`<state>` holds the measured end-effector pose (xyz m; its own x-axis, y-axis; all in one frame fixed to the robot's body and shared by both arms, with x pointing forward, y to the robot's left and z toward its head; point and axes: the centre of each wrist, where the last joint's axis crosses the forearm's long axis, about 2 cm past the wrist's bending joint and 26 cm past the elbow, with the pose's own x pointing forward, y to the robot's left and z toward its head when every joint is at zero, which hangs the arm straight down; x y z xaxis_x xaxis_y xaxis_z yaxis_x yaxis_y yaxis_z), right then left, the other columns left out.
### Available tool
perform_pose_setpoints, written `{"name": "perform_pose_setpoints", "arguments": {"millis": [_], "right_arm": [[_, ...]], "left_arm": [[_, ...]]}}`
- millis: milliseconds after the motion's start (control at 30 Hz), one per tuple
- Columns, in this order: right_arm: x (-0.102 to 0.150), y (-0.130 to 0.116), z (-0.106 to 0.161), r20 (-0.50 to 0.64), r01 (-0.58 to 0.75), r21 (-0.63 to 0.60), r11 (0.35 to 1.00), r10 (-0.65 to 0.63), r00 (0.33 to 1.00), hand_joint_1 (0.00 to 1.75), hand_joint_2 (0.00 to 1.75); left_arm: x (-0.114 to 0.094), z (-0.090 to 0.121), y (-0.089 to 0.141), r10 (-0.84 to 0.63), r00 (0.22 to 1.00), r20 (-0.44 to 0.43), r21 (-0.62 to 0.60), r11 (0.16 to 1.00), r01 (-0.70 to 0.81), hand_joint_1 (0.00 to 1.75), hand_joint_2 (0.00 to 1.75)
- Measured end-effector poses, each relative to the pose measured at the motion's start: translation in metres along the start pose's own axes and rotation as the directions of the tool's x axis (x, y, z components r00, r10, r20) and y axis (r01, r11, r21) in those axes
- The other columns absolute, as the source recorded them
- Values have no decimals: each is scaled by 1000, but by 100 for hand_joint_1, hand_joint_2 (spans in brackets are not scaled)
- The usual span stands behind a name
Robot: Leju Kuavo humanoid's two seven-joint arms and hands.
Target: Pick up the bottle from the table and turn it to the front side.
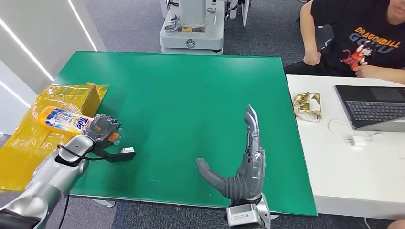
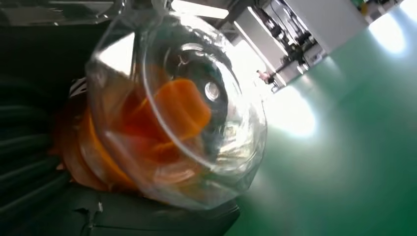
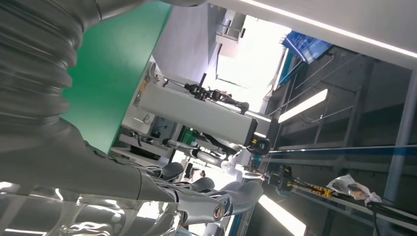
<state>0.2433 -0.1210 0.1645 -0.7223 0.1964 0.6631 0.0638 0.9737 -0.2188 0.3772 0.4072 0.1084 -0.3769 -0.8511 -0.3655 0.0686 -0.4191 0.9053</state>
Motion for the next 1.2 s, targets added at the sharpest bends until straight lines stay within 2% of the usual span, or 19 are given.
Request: {"name": "perform_pose_setpoints", "arguments": {"millis": [200,600,633,767,867,1033,1200], "right_arm": [[-1,0,2,-15,-27,-2,1000,27,1000,0,175],[-1,0,2,-14,-48,21,999,48,999,0,175],[-1,0,2,-13,-47,26,999,47,999,0,175],[-1,0,2,-14,-43,41,998,43,999,0,175],[-1,0,2,-15,-40,47,998,41,999,0,175],[-1,0,2,-15,-39,49,998,40,999,0,175],[-2,1,2,-11,-15,72,997,16,1000,0,175]], "left_arm": [[-16,-1,-5,12,999,-46,-97,995,-17,175,175],[-23,3,-15,78,990,-114,-159,983,-95,175,175],[-23,3,-15,81,990,-116,-156,983,-99,165,175],[-22,4,-17,93,989,-112,-140,984,-109,24,175],[-21,4,-17,99,989,-110,-131,985,-114,0,175],[-21,4,-17,100,989,-111,-126,985,-114,0,175],[-17,7,-21,110,987,-116,-60,991,-117,0,175]]}}
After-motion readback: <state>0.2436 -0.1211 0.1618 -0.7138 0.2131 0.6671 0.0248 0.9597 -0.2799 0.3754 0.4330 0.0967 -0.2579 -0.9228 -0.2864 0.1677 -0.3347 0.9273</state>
